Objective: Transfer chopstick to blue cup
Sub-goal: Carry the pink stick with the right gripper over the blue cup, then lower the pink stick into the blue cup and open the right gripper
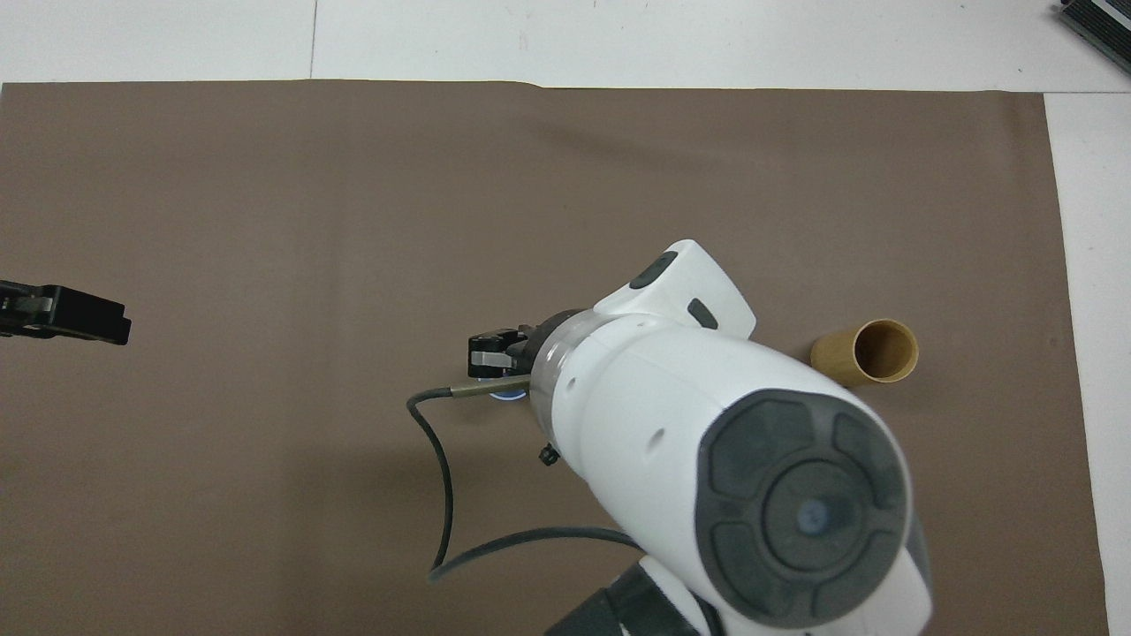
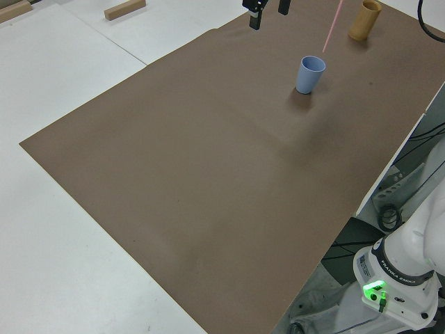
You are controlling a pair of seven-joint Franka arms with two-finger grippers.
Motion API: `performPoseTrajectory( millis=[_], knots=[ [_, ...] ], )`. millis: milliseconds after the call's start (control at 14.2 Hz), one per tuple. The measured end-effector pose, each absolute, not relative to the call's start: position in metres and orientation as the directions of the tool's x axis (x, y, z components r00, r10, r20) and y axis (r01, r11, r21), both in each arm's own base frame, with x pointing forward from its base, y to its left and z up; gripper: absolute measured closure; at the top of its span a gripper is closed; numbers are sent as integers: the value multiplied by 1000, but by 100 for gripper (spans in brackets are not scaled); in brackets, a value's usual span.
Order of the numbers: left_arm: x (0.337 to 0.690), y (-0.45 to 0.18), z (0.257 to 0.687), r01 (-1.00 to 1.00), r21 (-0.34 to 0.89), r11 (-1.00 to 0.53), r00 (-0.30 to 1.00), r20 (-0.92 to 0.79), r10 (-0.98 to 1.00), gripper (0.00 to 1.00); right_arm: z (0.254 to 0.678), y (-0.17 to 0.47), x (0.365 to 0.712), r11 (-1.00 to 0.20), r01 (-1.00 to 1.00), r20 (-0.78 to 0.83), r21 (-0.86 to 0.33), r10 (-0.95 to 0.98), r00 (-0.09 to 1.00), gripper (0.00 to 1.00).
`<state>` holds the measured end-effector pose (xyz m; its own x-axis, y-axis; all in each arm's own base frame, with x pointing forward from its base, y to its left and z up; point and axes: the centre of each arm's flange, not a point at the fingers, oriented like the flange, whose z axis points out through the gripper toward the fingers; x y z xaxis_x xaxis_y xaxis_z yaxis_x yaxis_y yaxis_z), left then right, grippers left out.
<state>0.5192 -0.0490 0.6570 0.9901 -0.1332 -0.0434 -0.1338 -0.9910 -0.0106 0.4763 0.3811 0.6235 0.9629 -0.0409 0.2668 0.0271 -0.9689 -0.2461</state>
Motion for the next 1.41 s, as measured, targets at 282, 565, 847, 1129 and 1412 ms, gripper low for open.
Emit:
performPoseTrajectory(
  millis=[282,565,847,1129,1412],
  knots=[
    [519,-49,657,-134,-11,-991,990,-43,-133,0,595,390,488,-978,33,266,-208,-24,964,92],
    [519,-49,657,-134,-11,-991,990,-43,-133,0,578,391,491,-981,32,252,-189,-17,968,92],
    [519,-49,657,-134,-11,-991,990,-43,-133,0,564,392,492,-980,35,259,-194,-17,966,92],
    [519,-49,657,-134,-11,-991,990,-43,-133,0,556,392,492,-981,35,257,-193,-16,966,92],
    [519,-49,657,-134,-11,-991,990,-43,-133,0,550,392,492,-981,34,253,-189,-16,967,92]
  ],
)
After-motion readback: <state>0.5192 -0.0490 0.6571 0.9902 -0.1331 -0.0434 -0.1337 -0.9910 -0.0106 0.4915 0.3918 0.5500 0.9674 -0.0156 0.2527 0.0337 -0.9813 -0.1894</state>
